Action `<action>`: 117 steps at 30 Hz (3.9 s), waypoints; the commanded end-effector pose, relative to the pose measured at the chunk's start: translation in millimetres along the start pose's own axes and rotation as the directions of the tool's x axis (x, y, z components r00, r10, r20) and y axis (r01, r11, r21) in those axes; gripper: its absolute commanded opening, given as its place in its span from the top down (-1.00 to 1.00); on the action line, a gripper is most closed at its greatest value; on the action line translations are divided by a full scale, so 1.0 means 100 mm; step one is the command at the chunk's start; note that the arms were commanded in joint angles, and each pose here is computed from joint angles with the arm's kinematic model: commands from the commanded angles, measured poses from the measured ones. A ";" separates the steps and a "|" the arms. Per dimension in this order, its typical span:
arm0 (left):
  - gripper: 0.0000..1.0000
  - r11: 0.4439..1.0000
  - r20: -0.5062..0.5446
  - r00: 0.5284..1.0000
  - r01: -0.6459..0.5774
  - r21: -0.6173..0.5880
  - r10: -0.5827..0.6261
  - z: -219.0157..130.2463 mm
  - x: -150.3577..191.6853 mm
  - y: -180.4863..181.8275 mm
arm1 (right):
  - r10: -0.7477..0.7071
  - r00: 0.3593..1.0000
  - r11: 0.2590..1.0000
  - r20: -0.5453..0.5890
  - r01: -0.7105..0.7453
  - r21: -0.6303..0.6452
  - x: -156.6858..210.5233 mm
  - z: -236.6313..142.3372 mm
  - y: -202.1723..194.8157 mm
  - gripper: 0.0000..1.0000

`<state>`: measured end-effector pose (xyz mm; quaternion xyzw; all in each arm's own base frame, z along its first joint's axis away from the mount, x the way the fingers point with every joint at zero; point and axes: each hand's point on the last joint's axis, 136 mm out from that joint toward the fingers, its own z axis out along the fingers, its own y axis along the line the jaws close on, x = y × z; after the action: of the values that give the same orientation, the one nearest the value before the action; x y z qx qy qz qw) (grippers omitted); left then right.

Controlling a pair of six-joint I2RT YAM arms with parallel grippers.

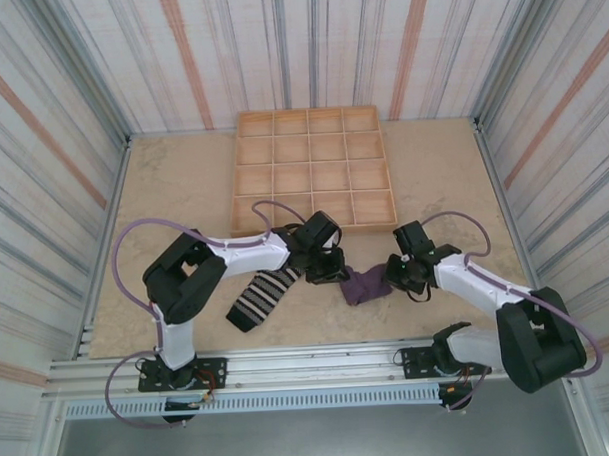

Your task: Roll the socks

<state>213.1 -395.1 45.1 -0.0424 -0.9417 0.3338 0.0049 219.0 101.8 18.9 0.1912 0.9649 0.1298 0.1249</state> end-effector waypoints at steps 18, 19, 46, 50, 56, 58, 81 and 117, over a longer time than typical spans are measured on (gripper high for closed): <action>1.00 0.972 0.136 0.986 0.124 -0.197 -0.098 -0.31 0.19 0.39 | -0.357 0.934 0.933 0.019 0.357 -0.040 -0.63 0.39 0.82 1.00; 1.00 0.968 0.142 0.984 0.138 -0.211 -0.110 -0.32 0.18 0.43 | -0.360 0.933 0.932 0.023 0.361 -0.037 -0.64 0.37 0.81 1.00; 1.00 0.935 0.122 0.977 0.206 -0.289 -0.177 -0.29 0.18 0.51 | -0.631 0.576 0.627 0.520 0.773 -0.095 0.41 -0.79 1.18 -0.67; 1.00 0.937 0.100 0.976 0.213 -0.278 -0.192 -0.27 0.18 0.51 | -0.660 0.494 0.568 0.566 0.821 -0.055 0.65 -0.75 1.18 -0.61; 1.00 0.938 0.084 0.975 0.219 -0.268 -0.204 -0.26 0.18 0.51 | -0.709 0.415 0.508 0.570 0.862 0.004 0.85 -0.53 1.18 -0.50; 1.00 0.939 0.078 0.975 0.222 -0.264 -0.209 -0.25 0.18 0.51 | -0.720 0.407 0.496 0.562 0.868 0.006 0.89 -0.45 1.20 -0.47; 0.32 0.958 0.083 0.976 0.214 -0.192 -0.201 -0.31 0.09 0.41 | -0.676 0.670 0.652 0.307 0.738 -0.173 0.98 0.23 0.89 1.00; -0.14 0.977 0.311 0.938 0.193 -0.094 -0.155 -0.26 -0.32 0.35 | -0.065 0.951 0.898 -0.301 -0.077 -0.434 0.84 0.45 0.60 1.00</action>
<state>242.9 -346.6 44.5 0.0864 -0.9523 0.2743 -0.1023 219.1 226.9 28.7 0.0678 0.8816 0.4530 0.1144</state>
